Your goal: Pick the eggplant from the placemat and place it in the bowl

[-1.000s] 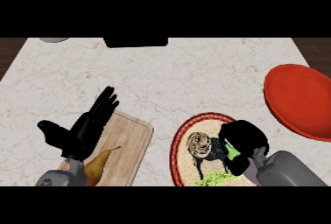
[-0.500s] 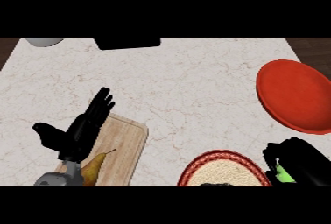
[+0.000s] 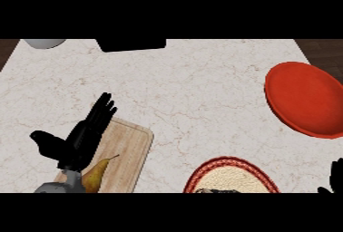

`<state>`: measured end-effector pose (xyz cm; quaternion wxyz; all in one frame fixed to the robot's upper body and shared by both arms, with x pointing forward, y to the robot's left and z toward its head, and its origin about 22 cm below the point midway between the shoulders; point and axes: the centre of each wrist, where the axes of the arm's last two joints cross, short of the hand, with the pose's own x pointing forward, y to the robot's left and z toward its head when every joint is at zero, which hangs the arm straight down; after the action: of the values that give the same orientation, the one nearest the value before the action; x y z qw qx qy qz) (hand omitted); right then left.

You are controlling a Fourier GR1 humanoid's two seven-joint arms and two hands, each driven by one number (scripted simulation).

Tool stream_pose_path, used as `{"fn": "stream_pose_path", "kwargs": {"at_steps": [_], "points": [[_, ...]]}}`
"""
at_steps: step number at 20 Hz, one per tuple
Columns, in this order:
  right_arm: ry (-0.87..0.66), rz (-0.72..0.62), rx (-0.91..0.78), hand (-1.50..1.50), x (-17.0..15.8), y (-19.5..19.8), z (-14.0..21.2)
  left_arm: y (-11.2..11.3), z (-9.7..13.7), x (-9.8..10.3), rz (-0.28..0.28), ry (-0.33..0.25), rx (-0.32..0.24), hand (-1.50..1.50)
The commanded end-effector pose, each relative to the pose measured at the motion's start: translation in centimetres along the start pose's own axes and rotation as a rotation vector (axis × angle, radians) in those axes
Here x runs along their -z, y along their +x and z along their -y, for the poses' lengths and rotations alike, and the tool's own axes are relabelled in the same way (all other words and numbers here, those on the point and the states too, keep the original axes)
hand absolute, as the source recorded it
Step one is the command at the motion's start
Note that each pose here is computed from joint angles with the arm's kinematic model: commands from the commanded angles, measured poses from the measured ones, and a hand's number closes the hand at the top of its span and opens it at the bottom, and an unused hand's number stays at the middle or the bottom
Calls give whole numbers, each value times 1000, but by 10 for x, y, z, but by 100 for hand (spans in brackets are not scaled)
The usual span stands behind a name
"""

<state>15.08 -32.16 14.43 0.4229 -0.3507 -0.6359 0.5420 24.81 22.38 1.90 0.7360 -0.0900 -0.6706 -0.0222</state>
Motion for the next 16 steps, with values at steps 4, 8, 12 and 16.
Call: {"fn": "stream_pose_path", "kwargs": {"at_steps": [4, 8, 12, 16], "points": [[-146, -65, 33, 150, -34, -21, 44, 10, -4, 1, 13, -34, 32, 0], [-206, -89, 84, 150, -43, -19, 74, 0, 5, 6, 1, -49, 16, 0], [-232, -148, 105, 150, -36, -46, 89, -1, 13, 16, 14, -88, 21, 0], [-244, -181, 121, 150, -10, -59, 84, 13, 21, 27, 33, -104, 30, 0]]}}
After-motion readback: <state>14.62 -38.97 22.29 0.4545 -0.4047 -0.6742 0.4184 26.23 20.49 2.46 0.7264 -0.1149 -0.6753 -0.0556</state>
